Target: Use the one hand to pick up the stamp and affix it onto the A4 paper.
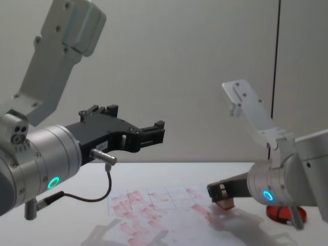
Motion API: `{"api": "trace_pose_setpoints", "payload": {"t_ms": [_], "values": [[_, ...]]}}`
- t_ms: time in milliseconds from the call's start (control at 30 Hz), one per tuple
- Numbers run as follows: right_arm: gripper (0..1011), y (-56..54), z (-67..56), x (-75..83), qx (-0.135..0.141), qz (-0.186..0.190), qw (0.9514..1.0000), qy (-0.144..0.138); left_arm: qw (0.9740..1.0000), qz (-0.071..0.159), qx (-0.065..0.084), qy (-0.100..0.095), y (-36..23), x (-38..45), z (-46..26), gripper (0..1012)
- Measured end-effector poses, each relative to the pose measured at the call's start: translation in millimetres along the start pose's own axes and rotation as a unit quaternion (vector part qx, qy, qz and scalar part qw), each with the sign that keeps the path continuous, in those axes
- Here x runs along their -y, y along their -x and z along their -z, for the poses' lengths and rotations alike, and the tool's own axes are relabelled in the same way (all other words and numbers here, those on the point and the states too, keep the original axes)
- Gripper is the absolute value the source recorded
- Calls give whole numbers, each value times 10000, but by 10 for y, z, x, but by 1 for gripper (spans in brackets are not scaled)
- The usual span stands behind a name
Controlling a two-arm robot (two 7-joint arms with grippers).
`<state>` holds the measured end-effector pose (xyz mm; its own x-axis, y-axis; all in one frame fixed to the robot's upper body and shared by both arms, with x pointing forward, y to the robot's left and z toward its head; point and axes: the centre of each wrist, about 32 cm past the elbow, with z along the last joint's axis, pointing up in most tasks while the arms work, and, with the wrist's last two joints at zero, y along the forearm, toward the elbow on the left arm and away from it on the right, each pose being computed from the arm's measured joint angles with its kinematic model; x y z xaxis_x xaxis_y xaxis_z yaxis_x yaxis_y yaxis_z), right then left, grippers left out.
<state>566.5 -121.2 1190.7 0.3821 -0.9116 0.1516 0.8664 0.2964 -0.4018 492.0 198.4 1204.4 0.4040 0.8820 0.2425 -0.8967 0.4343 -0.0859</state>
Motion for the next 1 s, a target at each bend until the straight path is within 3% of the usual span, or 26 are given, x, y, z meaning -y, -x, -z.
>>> {"api": "trace_pose_setpoints", "payload": {"t_ms": [467,1000], "values": [[216,-47,135,-167,-210,-64,9997,84,10000,0,0,0,0,0,0,993],[217,-77,216,-230,-513,-127,9984,187,10000,0,0,0,0,0,0,993]]}}
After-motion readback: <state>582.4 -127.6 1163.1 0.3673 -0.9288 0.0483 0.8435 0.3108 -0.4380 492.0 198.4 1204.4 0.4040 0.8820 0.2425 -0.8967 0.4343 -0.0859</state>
